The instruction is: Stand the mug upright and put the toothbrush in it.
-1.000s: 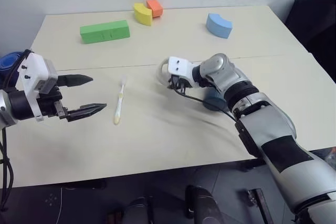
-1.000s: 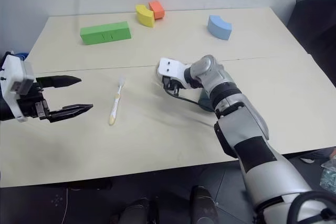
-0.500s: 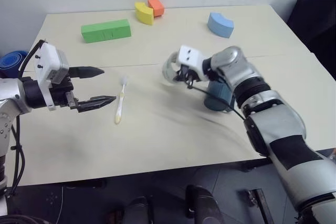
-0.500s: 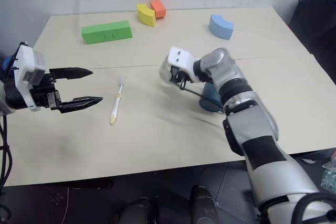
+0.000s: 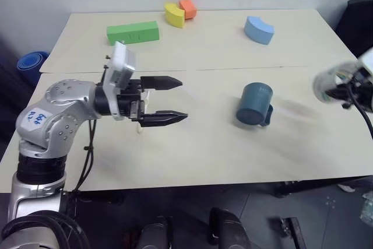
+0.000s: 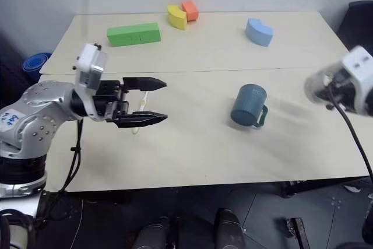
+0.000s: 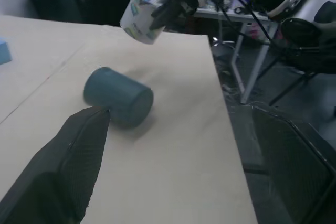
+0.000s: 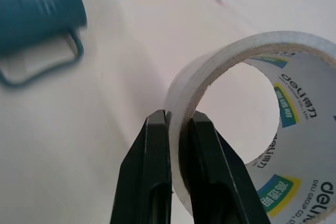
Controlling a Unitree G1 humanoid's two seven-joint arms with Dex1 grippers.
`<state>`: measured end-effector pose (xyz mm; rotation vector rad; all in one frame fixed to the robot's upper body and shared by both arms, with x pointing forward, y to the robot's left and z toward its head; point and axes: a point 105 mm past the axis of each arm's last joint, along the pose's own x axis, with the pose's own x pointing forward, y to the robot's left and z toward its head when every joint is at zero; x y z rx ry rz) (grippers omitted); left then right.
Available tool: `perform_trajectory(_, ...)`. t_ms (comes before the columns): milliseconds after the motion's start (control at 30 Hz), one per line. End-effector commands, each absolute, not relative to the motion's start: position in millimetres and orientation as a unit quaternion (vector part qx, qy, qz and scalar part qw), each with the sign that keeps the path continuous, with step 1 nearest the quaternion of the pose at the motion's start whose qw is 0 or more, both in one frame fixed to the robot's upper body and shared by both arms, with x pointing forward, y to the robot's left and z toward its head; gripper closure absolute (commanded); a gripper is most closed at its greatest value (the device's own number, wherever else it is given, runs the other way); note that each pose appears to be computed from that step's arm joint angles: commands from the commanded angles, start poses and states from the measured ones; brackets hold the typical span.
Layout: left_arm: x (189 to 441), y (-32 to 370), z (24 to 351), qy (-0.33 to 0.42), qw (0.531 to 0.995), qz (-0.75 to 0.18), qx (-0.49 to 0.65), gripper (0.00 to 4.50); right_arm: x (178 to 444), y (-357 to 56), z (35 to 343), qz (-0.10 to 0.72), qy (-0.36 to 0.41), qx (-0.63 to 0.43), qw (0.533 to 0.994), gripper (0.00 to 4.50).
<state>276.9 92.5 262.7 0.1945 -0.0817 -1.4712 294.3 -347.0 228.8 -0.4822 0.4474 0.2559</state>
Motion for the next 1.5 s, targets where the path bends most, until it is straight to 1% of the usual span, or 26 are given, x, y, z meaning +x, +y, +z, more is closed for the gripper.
perform_trajectory(33, 276, 89, 270, -0.053, 0.721, -0.683, 0.103, 0.00, 276, -359, 234, 0.075, 0.196, -0.220, 0.952, 4.42)
perform_trajectory(167, 276, 86, 271, -0.052, 0.710, -0.694, 0.108, 0.00, 269, -372, 218, 0.053, 0.219, -0.201, 0.953, 4.42)
perform_trajectory(233, 275, 85, 273, -0.053, 0.706, -0.698, 0.109, 0.00, 266, -382, 209, 0.034, 0.230, -0.186, 0.955, 3.71)
perform_trajectory(300, 275, 84, 273, -0.053, 0.704, -0.700, 0.109, 0.00, 264, -388, 204, 0.022, 0.234, -0.171, 0.957, 3.29)
perform_trajectory(333, 275, 84, 273, -0.052, 0.704, -0.700, 0.110, 0.00, 263, -390, 205, 0.018, 0.235, -0.172, 0.956, 2.88)
perform_trajectory(367, 275, 85, 273, -0.052, 0.704, -0.700, 0.110, 0.00, 262, -392, 205, 0.016, 0.235, -0.174, 0.956, 2.63)
perform_trajectory(400, 275, 85, 272, -0.051, 0.705, -0.699, 0.111, 0.00, 261, -393, 214, 0.010, 0.229, -0.182, 0.956, 2.36)
perform_trajectory(433, 274, 86, 272, -0.050, 0.705, -0.698, 0.111, 0.00, 260, -394, 220, 0.006, 0.223, -0.188, 0.957, 1.96)
perform_trajectory(533, 275, 88, 271, -0.049, 0.710, -0.694, 0.111, 0.00, 257, -393, 244, -0.001, 0.210, -0.221, 0.952, 1.00)
perform_trajectory(600, 275, 89, 271, -0.050, 0.712, -0.692, 0.111, 0.00, 258, -385, 259, 0.009, 0.199, -0.234, 0.952, 1.00)
perform_trajectory(667, 274, 90, 272, -0.051, 0.714, -0.689, 0.111, 0.00, 264, -362, 282, 0.039, 0.165, -0.214, 0.962, 1.00)
perform_trajectory(700, 273, 90, 272, -0.052, 0.716, -0.688, 0.111, 0.00, 271, -343, 290, 0.069, 0.146, -0.192, 0.968, 1.00)
perform_trajectory(767, 273, 91, 271, -0.052, 0.718, -0.685, 0.111, 0.00, 281, -313, 297, 0.115, 0.126, -0.148, 0.974, 1.00)
perform_trajectory(833, 273, 91, 270, -0.052, 0.720, -0.682, 0.114, 0.00, 293, -295, 293, 0.133, 0.126, -0.095, 0.979, 1.00)
perform_trajectory(967, 274, 91, 271, -0.055, 0.725, -0.677, 0.115, 0.00, 314, -283, 272, 0.108, 0.157, -0.006, 0.982, 1.00)
perform_trajectory(1100, 272, 93, 274, -0.059, 0.730, -0.670, 0.117, 0.00, 323, -287, 243, 0.066, 0.200, 0.043, 0.977, 1.00)
perform_trajectory(1167, 272, 95, 274, -0.059, 0.734, -0.666, 0.120, 0.00, 325, -283, 232, 0.069, 0.214, 0.064, 0.972, 1.00)
perform_trajectory(1333, 272, 98, 274, -0.059, 0.739, -0.659, 0.125, 0.00, 332, -270, 201, 0.082, 0.253, 0.091, 0.960, 1.00)
perform_trajectory(1500, 271, 97, 277, -0.063, 0.738, -0.659, 0.130, 0.00, 342, -264, 180, 0.081, 0.276, 0.096, 0.953, 1.00)
